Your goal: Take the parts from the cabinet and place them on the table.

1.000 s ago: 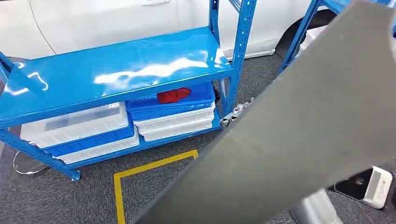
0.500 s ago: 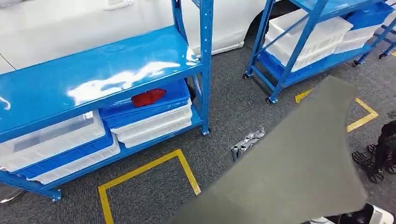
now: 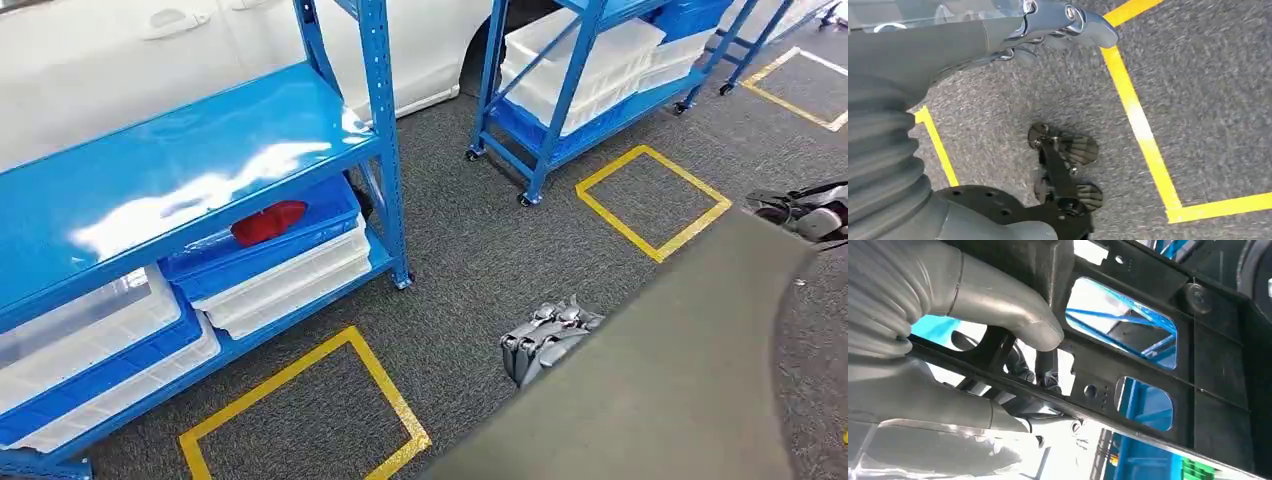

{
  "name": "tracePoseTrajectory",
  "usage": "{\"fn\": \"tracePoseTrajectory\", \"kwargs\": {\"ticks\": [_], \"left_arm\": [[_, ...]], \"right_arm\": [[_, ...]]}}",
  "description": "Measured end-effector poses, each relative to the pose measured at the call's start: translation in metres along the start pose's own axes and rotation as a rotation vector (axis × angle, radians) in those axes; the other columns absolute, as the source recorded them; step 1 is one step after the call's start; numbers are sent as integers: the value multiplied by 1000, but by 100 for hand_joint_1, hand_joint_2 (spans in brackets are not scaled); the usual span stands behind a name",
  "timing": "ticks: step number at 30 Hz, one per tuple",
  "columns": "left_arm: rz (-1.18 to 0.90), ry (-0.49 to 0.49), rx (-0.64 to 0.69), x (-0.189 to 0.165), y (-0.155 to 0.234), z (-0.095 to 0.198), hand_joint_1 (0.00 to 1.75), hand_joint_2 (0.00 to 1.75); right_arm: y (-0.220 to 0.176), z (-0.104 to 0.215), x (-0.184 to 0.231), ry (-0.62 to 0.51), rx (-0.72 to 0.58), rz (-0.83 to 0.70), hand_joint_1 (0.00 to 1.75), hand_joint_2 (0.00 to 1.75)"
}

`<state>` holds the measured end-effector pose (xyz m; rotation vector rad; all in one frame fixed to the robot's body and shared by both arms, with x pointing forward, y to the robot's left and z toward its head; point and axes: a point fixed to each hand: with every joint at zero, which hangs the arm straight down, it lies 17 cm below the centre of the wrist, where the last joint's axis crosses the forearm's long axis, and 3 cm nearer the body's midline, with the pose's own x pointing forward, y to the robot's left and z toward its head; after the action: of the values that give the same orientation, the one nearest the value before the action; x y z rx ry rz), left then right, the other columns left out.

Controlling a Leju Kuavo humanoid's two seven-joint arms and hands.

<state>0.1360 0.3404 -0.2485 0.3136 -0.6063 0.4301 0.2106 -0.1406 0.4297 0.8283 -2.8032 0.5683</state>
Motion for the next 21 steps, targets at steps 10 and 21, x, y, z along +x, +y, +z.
{"fn": "tracePoseTrajectory", "kwargs": {"ticks": [10, 21], "left_arm": [[-4, -11, 4, 13, 5, -8, 0, 175], [-4, -23, 25, 17, 18, -12, 0, 175]], "right_arm": [[-40, -41, 5, -137, -51, 40, 175, 175], [-40, -67, -13, -162, -82, 4, 175, 175]]}}
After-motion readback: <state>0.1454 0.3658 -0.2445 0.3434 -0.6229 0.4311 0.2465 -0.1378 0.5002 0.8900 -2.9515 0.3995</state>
